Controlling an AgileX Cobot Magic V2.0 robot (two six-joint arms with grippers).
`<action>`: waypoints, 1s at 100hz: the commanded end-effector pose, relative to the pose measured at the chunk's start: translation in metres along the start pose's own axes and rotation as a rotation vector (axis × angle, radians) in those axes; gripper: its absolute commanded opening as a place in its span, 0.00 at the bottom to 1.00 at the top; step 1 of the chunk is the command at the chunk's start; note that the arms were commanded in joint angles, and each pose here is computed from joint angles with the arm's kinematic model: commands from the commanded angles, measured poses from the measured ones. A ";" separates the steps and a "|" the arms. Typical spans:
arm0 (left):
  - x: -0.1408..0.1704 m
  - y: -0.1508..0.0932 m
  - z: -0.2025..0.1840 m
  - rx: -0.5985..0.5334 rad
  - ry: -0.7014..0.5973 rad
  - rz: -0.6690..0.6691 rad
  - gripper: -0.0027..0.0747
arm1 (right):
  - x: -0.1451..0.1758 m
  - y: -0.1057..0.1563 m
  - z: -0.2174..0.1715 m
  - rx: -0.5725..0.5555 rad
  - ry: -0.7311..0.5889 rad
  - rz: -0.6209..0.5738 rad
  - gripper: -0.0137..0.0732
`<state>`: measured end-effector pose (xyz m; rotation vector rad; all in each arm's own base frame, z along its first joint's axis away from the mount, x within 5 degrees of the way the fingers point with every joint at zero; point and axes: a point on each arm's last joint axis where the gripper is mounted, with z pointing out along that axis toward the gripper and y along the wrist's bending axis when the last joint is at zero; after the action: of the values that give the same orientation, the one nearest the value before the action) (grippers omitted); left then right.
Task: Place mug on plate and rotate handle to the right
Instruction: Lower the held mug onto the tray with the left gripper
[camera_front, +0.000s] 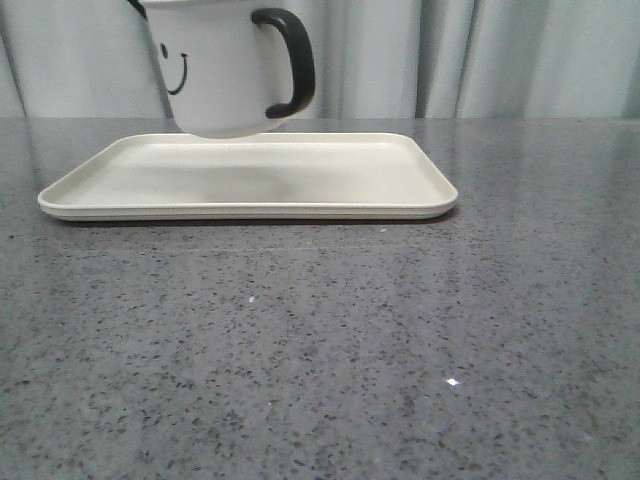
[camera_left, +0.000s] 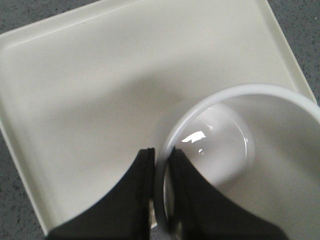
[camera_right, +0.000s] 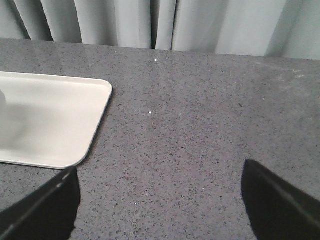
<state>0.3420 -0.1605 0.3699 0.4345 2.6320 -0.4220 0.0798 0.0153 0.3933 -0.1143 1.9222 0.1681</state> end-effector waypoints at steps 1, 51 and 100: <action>-0.013 -0.011 -0.014 0.038 -0.086 0.015 0.01 | -0.015 0.000 -0.003 0.008 -0.097 -0.004 0.90; -0.023 -0.004 0.036 0.034 0.011 -0.004 0.01 | -0.015 0.000 -0.003 0.008 -0.097 -0.004 0.90; -0.021 -0.006 0.037 0.061 0.038 0.053 0.02 | -0.015 0.000 -0.003 0.008 -0.098 -0.004 0.90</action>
<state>0.3813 -0.1811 0.3196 0.5015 2.7360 -0.4108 0.0798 0.0153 0.3933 -0.1143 1.9222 0.1681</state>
